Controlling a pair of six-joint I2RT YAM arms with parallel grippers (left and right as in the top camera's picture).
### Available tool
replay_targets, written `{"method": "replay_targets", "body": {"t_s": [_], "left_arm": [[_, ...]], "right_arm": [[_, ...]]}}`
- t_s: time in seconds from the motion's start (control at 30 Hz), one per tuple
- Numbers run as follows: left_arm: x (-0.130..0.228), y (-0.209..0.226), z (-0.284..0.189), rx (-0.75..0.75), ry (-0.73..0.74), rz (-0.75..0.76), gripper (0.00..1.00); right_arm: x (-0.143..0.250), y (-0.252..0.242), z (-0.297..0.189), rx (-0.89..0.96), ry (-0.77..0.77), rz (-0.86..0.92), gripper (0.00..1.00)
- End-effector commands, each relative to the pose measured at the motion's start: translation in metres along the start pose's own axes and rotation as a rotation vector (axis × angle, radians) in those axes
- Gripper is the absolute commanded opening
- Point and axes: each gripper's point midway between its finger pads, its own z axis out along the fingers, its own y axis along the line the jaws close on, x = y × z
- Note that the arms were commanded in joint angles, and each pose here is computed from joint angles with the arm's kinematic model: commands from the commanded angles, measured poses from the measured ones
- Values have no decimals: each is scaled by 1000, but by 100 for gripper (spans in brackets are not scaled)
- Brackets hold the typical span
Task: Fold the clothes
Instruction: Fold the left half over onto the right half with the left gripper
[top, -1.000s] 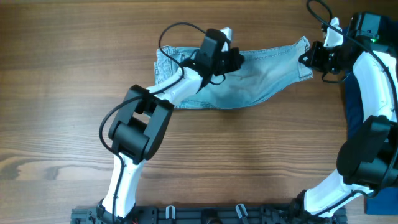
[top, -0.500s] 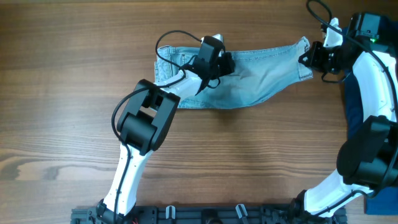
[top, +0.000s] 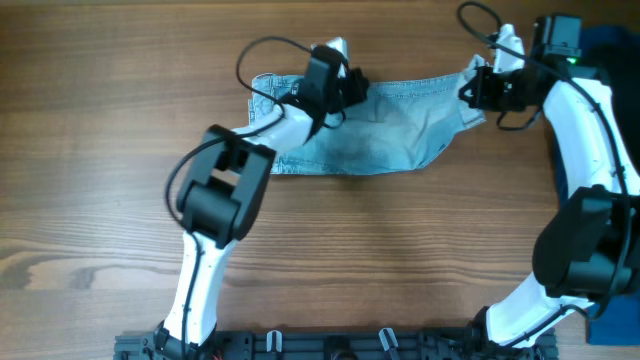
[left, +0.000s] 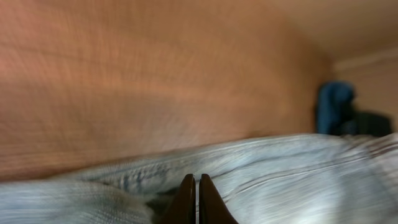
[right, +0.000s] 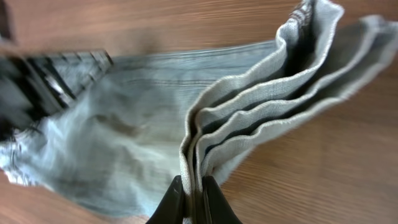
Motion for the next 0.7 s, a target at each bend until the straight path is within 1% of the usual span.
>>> {"method": "replay_targets", "body": {"t_s": [0.0,0.07,0.17,0.3,0.33,0.5,0.57,0.67], "left_arm": [[-87,-53,-73,73,-155,45,4],[-105,-42,-96,34,-171,17,4],[-132,-13,-138,-56,-188,4,4],[-151,29,-182,-175,-185,17,4],[-154,49,-198,-224,-177,-6,4],[-149,126,-248,-387,-125,-189,4],[-143,149,-265,-438,-102,-256,4],[-134,172,-284,-488,-75,-321,4]], "right_arm": [[-3,38,7,-45,-1,-151,4],[-5,54,9,-57,0,-189,4],[-7,86,11,-88,5,-251,4],[-15,125,7,-102,-9,-304,4],[-17,138,6,-106,-16,-333,4],[-6,180,16,-101,-2,-410,4],[1,199,22,-109,4,-432,4],[6,227,31,-134,-10,-469,4]]}}
